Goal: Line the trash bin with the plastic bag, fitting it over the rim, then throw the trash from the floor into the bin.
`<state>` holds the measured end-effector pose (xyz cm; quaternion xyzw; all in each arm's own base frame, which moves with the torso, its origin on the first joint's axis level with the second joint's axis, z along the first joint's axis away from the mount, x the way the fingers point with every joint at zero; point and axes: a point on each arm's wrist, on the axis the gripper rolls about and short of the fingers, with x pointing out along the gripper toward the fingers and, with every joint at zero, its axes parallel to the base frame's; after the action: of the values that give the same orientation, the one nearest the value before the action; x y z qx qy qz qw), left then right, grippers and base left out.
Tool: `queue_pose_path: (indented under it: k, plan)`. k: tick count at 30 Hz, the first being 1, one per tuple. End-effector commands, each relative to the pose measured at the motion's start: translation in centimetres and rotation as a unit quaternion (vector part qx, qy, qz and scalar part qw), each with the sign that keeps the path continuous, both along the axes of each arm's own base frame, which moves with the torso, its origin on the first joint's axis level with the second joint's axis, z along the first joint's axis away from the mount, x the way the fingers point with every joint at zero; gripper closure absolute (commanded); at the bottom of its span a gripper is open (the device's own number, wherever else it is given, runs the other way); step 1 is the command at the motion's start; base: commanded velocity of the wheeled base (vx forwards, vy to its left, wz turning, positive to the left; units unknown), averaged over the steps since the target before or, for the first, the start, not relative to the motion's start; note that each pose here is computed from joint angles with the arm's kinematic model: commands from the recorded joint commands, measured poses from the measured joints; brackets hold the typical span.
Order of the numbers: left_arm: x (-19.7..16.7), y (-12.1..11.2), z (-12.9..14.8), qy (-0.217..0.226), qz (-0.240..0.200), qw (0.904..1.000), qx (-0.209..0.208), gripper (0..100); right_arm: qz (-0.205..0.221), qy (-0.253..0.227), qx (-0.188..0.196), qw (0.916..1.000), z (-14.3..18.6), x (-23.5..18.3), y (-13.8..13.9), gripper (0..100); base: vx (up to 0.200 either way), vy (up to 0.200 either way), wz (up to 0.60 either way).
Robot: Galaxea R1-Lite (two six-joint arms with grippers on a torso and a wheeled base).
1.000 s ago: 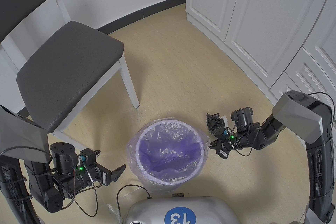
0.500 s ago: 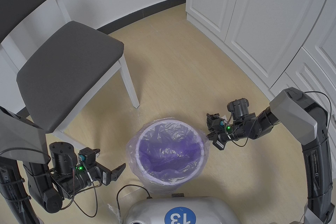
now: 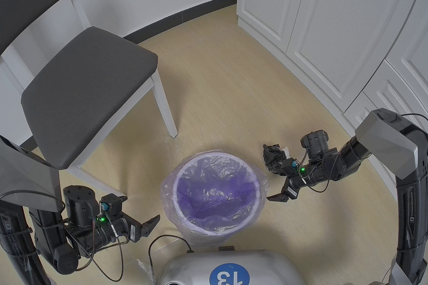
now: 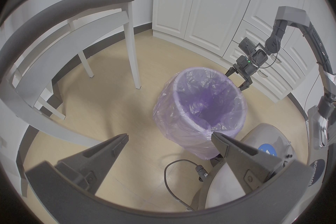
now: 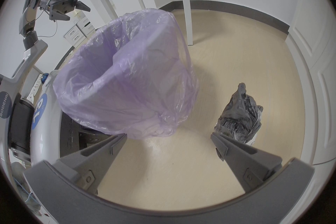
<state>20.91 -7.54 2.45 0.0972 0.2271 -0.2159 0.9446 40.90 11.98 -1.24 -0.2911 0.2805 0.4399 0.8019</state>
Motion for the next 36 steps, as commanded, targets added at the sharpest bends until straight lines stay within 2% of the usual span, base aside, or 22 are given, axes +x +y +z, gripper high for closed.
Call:
queue_pose_path:
  k: [1, 10, 11, 20, 27, 36]
  plan:
    - [0.0, 0.0, 0.1, -0.006, 0.0, 1.0, -0.002, 0, 0.007, -0.004, 0.005, 1.0, -0.2, 0.3, 0.7, 0, 0.0, 0.0, 0.0]
    - [0.0, -0.3, 0.0, -0.006, -0.007, 1.0, -0.002, 0, 0.018, 0.005, 0.014, 0.9997, -1.6, 0.8, 1.2, 0, 0.0, 0.0, 0.0]
    - [0.0, -0.3, 0.0, -0.006, -0.007, 1.0, -0.002, 0, 0.018, 0.003, 0.015, 0.9997, -1.6, 0.9, 1.2, 100, 0.0, 0.0, 0.0]
    - [0.3, -0.4, -0.1, -0.007, -0.007, 0.9999, -0.003, 0, 0.018, -0.008, 0.027, 0.9994, -1.3, 1.9, 1.2, 100, 0.0, 0.0, 0.0]
    - [0.2, -0.4, -0.1, -0.006, -0.007, 1.0, -0.002, 0, 0.016, -0.036, 0.037, 0.9985, -1.0, 4.1, 1.8, 100, 0.0, 0.0, 0.0]
    - [0.2, -0.5, -0.2, -0.005, -0.007, 1.0, -0.002, 0, 0.022, -0.036, 0.039, 0.9984, -2.8, 5.7, 3.1, 100, 0.0, 0.0, 0.0]
